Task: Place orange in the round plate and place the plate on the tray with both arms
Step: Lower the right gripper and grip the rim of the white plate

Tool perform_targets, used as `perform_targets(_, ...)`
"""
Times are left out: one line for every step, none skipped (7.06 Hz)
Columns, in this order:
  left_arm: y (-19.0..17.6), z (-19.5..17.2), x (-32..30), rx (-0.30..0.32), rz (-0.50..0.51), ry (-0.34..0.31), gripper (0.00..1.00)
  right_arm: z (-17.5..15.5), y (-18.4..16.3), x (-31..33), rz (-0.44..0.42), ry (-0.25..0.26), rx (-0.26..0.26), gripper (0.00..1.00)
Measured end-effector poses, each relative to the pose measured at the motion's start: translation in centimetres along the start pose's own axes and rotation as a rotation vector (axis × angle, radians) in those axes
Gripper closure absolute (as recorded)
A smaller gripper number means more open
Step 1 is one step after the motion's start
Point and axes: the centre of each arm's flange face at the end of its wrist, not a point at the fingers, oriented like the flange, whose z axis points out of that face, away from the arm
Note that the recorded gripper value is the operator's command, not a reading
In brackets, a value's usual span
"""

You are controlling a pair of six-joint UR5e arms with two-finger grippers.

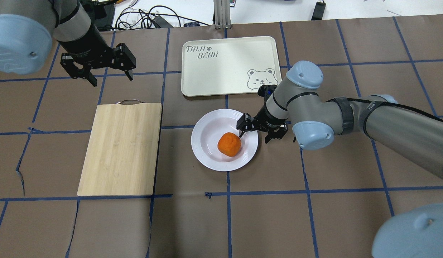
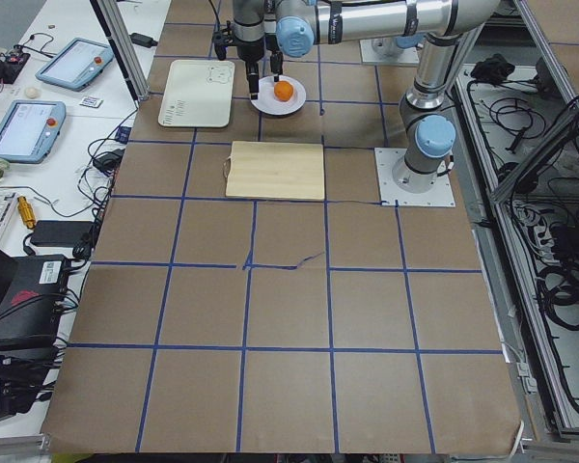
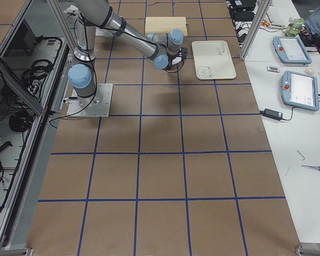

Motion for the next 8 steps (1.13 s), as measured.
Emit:
perform_targets(0.35,-0.31,-0.17,-0.004,-0.001,-0.008,0.00,0.30,0.08,-0.10,0.003,0.001,-0.004,0.05)
perform_targets(0.55,-0.45,-0.34,-0.007,-0.002,-0.020,0.00,0.37,0.13,-0.16,0.005,0.002,-0.005,0.16)
perform_targets(0.68,-0.53,-0.51,-0.010,-0.002,-0.034,0.00,0.44,0.21,-0.23,0.007,0.002,-0.006,0.29)
perform_targets(0.75,-0.53,-0.59,-0.013,-0.002,-0.042,0.00,0.59,0.38,-0.41,0.012,0.002,-0.008,0.42)
perform_targets(0.78,-0.51,-0.59,-0.014,-0.002,-0.045,0.00,0.77,0.61,-0.67,0.018,0.003,-0.011,0.52)
perform_targets(0.80,-0.50,-0.58,-0.014,-0.001,-0.046,0.00,0.91,0.81,-0.93,0.020,0.005,-0.013,0.53)
perform_targets(0.79,-0.45,-0.57,-0.015,-0.001,-0.046,0.00,1.03,0.93,-1.04,0.021,0.005,-0.016,0.53)
perform_targets(0.77,-0.41,-0.54,-0.016,0.000,-0.045,0.00,1.10,0.98,-1.06,0.022,0.006,-0.018,0.66)
